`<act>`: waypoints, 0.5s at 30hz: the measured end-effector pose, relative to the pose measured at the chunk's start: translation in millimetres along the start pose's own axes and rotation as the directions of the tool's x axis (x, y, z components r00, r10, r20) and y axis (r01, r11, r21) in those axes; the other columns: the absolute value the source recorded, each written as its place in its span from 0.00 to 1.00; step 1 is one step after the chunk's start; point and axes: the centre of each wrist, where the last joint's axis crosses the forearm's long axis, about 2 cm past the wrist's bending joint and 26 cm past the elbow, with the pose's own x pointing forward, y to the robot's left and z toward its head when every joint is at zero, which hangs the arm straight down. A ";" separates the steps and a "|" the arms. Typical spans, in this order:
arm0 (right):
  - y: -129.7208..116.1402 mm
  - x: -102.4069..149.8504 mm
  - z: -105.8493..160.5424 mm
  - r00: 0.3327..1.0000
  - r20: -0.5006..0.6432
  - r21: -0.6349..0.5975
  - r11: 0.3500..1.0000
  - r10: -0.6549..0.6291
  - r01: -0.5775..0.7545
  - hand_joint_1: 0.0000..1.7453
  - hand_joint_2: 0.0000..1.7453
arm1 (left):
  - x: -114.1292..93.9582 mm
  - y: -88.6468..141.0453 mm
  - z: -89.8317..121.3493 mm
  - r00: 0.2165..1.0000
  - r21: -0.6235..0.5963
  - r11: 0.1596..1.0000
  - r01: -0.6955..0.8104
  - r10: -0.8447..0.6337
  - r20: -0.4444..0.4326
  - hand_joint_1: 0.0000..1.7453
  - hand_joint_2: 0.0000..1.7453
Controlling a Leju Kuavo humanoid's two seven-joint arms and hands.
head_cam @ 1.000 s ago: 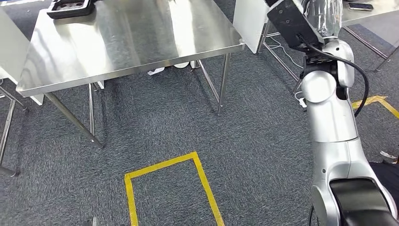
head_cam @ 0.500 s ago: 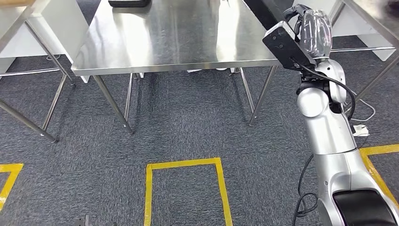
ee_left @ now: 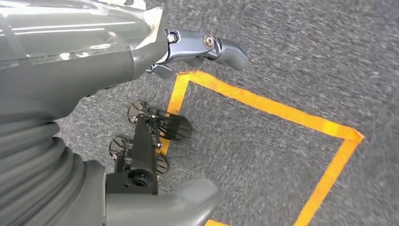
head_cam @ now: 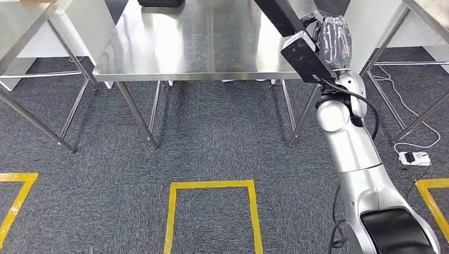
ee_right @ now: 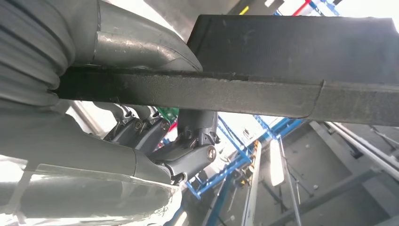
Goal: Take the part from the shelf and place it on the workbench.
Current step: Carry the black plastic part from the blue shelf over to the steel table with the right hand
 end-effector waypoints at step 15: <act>3.8 -18.4 6.7 0.999 -0.027 0.000 1.000 -0.029 0.029 1.00 1.00 | 1.3 3.8 -0.9 0.999 0.011 0.999 0.037 -0.037 0.001 0.00 1.00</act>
